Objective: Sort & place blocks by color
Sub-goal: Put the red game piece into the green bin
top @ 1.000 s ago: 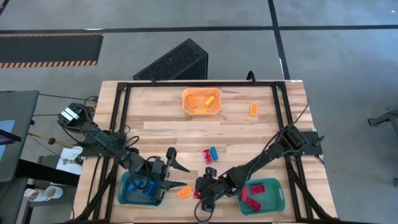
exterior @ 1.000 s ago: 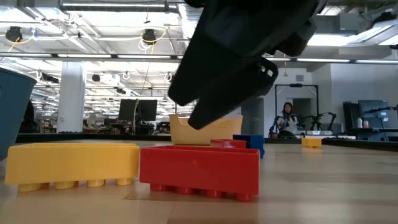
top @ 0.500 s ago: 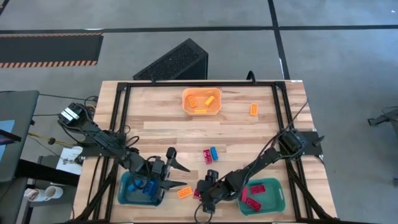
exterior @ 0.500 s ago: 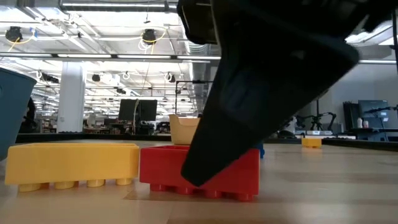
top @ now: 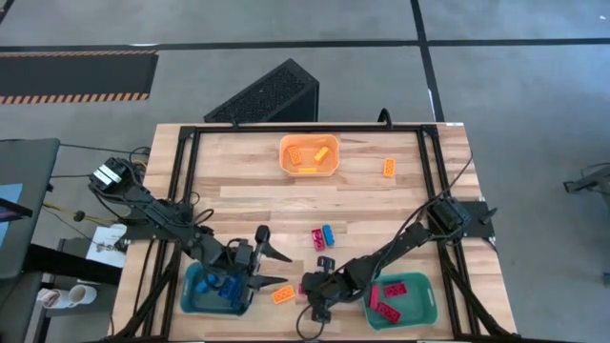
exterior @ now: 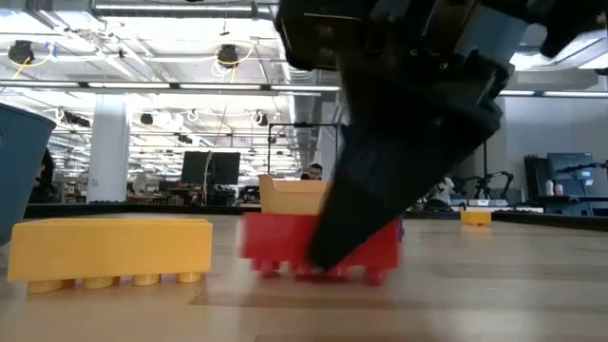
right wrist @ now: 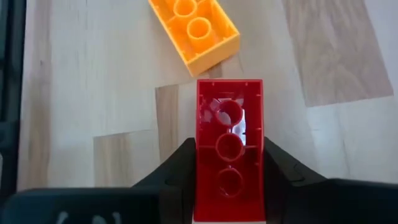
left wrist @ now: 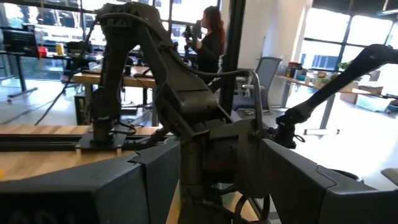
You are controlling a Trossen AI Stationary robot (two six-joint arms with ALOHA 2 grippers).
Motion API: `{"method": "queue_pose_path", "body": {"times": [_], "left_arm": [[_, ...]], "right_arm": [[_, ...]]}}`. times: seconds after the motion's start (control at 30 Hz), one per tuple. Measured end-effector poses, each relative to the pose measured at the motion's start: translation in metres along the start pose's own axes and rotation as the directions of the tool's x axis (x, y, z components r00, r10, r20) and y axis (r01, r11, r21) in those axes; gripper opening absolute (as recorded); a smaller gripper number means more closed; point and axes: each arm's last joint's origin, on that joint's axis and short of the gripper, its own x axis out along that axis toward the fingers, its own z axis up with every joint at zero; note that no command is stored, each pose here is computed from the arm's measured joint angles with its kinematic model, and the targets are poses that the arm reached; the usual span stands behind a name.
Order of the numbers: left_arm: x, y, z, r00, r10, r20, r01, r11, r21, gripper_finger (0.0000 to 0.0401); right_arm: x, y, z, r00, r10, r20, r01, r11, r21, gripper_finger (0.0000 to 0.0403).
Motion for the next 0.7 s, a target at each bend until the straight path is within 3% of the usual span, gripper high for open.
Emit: {"method": "queue_pose_path", "body": {"times": [0.17,0.4,0.53,0.7], "left_arm": [[0.0,0.001,-0.004,0.999,0.025,-0.041,-0.027,0.999,-0.047,0.0206],[-0.002,-0.004,0.001,1.0,0.0,0.014,0.001,0.998,-0.069,0.0206],[-0.003,-0.006,0.001,1.0,-0.008,0.013,0.008,0.999,-0.041,0.0206],[-0.003,-0.006,0.001,1.0,-0.002,0.011,0.002,0.999,-0.045,0.0206]], "right_arm": [[-0.032,0.009,0.001,1.0,0.02,0.013,-0.02,1.0,-0.017,0.0126],[-0.114,0.022,-0.011,0.991,-0.101,0.09,0.105,0.994,-0.041,0.0148],[-0.158,0.035,-0.034,0.989,-0.108,0.105,0.111,0.994,-0.022,0.0157],[-0.189,0.047,-0.073,0.992,-0.121,0.029,0.119,0.991,0.058,0.0138]]}}
